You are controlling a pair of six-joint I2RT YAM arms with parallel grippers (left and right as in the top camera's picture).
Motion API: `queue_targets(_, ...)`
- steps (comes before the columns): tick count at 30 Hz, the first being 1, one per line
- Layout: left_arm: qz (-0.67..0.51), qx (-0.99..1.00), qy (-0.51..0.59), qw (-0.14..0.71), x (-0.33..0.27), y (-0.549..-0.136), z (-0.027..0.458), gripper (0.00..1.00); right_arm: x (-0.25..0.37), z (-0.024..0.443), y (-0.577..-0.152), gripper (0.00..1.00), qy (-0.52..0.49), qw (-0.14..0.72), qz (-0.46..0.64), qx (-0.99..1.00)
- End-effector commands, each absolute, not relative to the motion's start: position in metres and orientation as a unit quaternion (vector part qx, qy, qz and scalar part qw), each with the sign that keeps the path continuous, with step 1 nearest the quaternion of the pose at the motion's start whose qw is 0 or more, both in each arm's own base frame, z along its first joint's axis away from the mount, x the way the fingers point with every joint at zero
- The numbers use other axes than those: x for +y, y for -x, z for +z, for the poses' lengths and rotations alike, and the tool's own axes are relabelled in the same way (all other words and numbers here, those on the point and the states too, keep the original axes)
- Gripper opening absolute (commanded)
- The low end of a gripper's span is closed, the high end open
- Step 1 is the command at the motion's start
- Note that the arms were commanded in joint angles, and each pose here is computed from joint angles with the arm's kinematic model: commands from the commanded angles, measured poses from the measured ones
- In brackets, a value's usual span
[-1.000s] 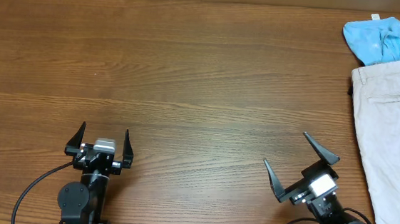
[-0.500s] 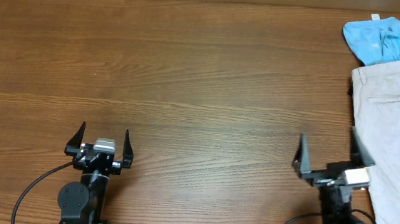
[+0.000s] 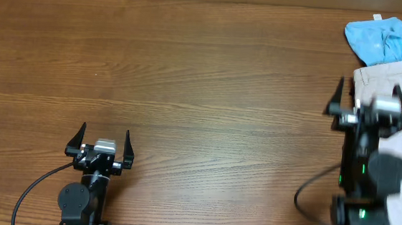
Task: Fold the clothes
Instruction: 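Move the right gripper up to the beige shorts on the clothes pile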
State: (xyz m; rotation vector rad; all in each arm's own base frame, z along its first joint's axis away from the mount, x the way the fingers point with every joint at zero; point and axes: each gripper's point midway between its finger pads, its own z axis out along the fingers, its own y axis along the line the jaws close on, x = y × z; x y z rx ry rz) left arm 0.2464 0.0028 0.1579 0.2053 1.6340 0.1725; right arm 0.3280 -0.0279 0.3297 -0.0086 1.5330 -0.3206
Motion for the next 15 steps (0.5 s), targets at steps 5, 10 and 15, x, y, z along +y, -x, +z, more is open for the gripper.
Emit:
queue_targets(5, 0.08, 0.728, -0.096, 0.674, 0.002, -0.246, 0.156, 1.0, -0.067, 0.335, -0.398, 1.0, -0.009, 0.609, -0.205, 0.767)
queue_targets(10, 0.08, 0.728, -0.096, 0.674, 0.002, -0.246, 0.156, 1.0, -0.103, 0.314, -0.433, 1.0, -0.021, 0.512, -0.218, 0.831)
queue_targets(15, 0.08, 0.728, -0.096, 0.674, 0.002, -0.246, 0.156, 1.0, -0.11, 0.284, -0.458, 1.0, -0.002, 0.446, -0.173, 0.878)
